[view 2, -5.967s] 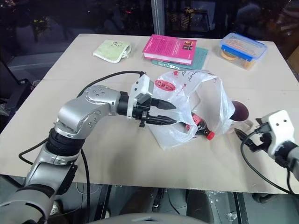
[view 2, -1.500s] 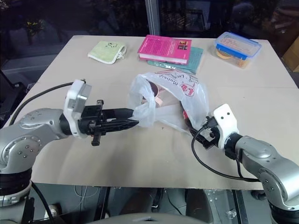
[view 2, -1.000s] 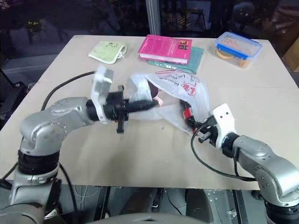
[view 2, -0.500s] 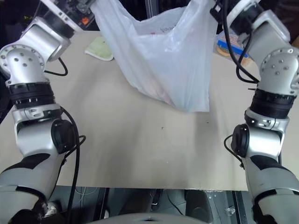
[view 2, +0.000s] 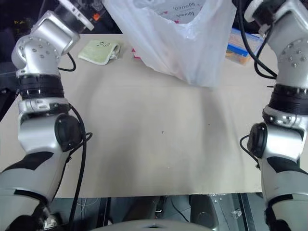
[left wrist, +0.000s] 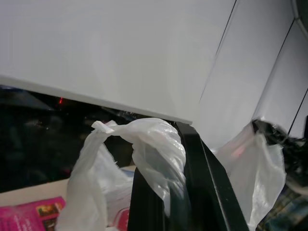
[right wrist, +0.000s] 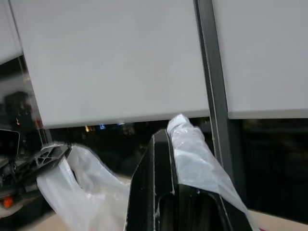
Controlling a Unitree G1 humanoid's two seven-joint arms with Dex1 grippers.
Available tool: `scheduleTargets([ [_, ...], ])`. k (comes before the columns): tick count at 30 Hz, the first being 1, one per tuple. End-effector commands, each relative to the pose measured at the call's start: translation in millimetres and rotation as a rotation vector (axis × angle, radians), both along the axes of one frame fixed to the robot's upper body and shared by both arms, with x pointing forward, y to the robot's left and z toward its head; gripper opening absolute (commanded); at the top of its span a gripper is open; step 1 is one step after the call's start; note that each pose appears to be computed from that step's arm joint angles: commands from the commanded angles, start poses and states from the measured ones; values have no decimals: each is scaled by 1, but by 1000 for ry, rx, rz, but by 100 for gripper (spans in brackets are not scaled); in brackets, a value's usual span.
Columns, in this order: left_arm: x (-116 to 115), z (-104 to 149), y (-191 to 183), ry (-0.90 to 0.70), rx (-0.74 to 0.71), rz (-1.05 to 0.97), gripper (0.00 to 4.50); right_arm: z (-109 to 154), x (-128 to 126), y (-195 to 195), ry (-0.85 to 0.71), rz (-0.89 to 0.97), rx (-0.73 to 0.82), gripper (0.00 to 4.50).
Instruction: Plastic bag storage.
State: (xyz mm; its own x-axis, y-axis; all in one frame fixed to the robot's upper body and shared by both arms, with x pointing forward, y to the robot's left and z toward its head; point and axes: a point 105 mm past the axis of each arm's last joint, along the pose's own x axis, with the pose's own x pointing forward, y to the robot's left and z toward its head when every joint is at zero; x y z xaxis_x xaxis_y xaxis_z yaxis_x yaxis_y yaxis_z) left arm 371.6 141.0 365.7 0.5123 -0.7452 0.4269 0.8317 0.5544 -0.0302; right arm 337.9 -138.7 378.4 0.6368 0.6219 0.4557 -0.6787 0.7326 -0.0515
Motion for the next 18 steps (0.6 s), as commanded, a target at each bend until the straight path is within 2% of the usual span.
scheduleTargets([
  [1,-23,-56,-23,33,157,-43,3,-84,-11,10,167,-48,-157,0],
  [2,-28,-73,-26,49,185,-45,3,-107,-14,9,211,-78,-198,0],
  [5,-32,-107,-26,104,219,-14,3,-151,-27,7,287,-119,-296,0],
  [7,-36,-125,-24,118,266,11,3,-167,-36,7,312,-128,-352,0],
  [10,-47,-143,-19,126,318,19,3,-175,-47,-1,320,-150,-400,0],
  [11,-54,-149,-15,135,332,8,53,-176,-55,-4,313,-144,-415,0],
  [12,-60,-154,-10,143,349,2,73,-177,-63,-8,312,-143,-437,55],
  [13,-65,-158,-7,149,361,0,111,-179,-70,-11,314,-141,-453,86],
  [18,-79,-178,16,191,435,58,337,-182,-99,-21,336,-115,-496,318],
])
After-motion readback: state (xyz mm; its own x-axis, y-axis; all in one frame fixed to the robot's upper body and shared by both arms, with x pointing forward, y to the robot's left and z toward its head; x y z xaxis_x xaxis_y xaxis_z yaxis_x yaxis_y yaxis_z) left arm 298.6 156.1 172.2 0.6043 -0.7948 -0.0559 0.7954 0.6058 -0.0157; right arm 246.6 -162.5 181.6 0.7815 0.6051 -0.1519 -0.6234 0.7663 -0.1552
